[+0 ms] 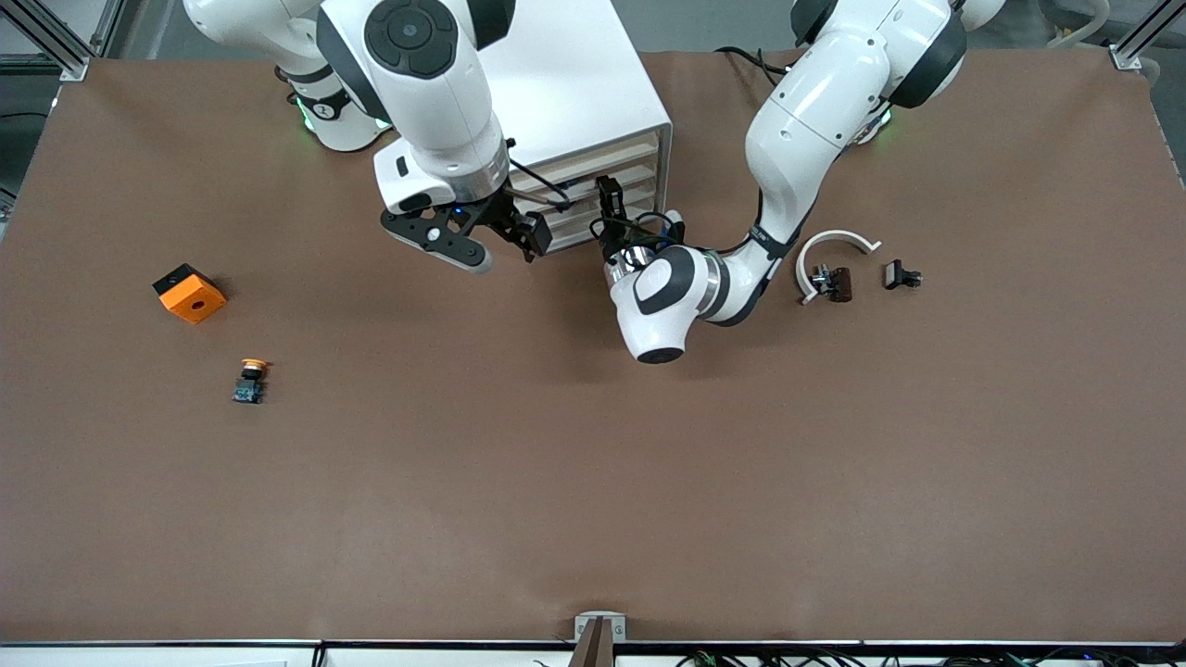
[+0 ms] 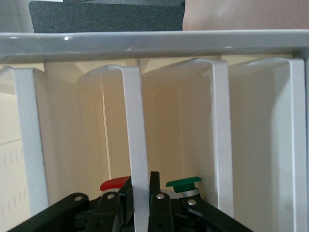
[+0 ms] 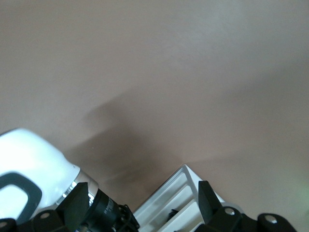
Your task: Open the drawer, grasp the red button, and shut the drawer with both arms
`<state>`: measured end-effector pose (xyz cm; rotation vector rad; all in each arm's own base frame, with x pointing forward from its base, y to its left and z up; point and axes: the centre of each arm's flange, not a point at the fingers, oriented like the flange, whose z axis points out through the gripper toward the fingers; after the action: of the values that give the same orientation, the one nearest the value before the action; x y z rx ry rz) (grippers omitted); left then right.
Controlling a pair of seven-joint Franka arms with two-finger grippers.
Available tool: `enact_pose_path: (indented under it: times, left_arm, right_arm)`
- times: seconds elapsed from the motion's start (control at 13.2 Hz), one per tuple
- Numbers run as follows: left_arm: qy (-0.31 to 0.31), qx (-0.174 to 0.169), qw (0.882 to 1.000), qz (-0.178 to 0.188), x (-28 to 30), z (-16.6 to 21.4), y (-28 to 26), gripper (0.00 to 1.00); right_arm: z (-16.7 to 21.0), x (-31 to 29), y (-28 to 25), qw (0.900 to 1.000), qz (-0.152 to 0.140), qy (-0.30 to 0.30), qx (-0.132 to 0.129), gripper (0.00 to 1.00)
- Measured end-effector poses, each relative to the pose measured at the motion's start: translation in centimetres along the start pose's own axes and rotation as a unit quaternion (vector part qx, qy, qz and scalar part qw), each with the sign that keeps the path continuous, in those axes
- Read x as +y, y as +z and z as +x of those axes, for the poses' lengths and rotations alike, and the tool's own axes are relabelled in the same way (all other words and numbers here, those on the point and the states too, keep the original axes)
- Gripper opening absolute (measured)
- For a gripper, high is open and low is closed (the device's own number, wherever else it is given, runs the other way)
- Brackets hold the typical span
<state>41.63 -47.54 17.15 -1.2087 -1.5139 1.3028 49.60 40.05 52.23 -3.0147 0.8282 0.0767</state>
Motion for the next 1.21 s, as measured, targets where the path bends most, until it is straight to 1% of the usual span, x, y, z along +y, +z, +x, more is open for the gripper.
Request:
enact_pose_path:
  times: [0.23, 0.38, 0.53, 0.76, 0.91, 1.06, 1.21]
  left_arm:
    - [-0.001, -0.001, 1.000, -0.001, 0.0, 0.1, -0.1, 0.13]
    - [-0.003, -0.011, 1.000, -0.006, 0.1, 0.5, -1.3, 0.13]
    - [-0.004, -0.031, 0.999, -0.016, 0.2, 1.3, -3.9, 0.13]
    - [-0.009, -0.068, 0.997, -0.025, 0.5, 3.7, -8.2, 0.13]
    - [-0.010, -0.081, 0.996, -0.029, 0.6, 4.4, -9.5, 0.13]
    - [-0.009, -0.090, 0.995, -0.034, 0.7, 4.7, -10.2, 0.13]
    - [-0.008, -0.101, 0.994, -0.042, 0.6, 5.0, -11.2, 0.13]
  right_arm:
    - [0.0, -0.1, 0.6, 0.997, 0.000, 0.078, -0.014, 1.00]
    - [0.1, -0.2, 0.7, 0.994, 0.001, 0.110, -0.020, 1.00]
    - [0.8, 0.0, 0.8, 0.992, 0.003, 0.121, -0.021, 1.00]
    - [1.5, 0.1, 1.1, 0.991, 0.002, 0.130, -0.022, 1.00]
    - [1.3, -0.1, 1.3, 0.991, 0.000, 0.129, -0.023, 1.00]
    - [0.3, -0.5, 1.6, 0.992, -0.002, 0.121, -0.025, 1.00]
    - [-1.7, -1.4, 2.3, 0.993, -0.008, 0.116, -0.026, 1.00]
